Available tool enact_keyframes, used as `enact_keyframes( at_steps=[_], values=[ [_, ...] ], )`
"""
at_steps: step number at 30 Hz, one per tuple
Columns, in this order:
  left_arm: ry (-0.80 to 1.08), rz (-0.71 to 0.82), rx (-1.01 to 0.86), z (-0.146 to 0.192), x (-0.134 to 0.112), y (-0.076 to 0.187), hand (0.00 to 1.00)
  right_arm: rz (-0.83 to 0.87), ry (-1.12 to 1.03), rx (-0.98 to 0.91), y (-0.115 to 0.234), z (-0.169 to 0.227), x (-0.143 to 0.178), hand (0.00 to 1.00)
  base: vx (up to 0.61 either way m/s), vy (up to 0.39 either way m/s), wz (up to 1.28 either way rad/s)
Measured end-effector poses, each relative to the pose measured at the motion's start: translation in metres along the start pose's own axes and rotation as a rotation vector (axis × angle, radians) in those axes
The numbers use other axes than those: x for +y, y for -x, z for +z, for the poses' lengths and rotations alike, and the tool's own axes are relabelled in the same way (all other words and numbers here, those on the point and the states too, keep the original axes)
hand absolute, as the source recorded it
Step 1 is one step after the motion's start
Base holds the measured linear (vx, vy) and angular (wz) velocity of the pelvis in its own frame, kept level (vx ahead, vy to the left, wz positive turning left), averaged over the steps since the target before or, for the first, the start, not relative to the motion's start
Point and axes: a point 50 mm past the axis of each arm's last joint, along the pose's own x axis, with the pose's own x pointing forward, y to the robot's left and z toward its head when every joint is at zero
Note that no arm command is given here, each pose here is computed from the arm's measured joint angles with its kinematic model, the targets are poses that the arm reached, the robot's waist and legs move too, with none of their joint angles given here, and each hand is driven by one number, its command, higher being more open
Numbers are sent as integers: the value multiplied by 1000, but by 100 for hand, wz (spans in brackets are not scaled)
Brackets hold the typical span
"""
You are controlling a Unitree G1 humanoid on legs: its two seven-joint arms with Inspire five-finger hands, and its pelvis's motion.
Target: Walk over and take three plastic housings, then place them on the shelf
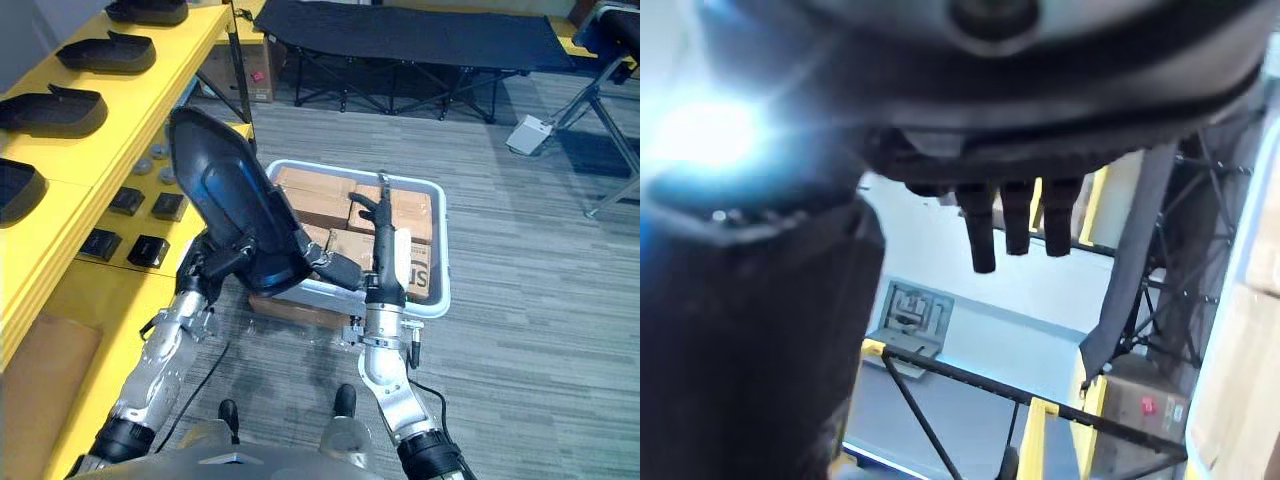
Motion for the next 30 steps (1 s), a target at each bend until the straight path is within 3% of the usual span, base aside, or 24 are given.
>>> enact_keyframes(
  at_steps=[8, 13, 23, 30],
  values=[
    [-365, 324, -14, -6, 49, 39, 0, -37, -261, 73, 17, 3, -49, 100, 0, 0, 2],
    [-397, 462, -82, 9, 63, 52, 0, -70, -410, 174, 44, -7, -62, 100, 0, 0, 0],
    [-208, 542, -355, 56, 59, 61, 0, -15, -253, 571, 81, -51, -40, 100, 1, -1, 19],
    [-182, 661, -425, 75, 74, 85, 0, 184, -160, 507, 46, -48, 9, 100, -10, -35, 109]
  ],
)
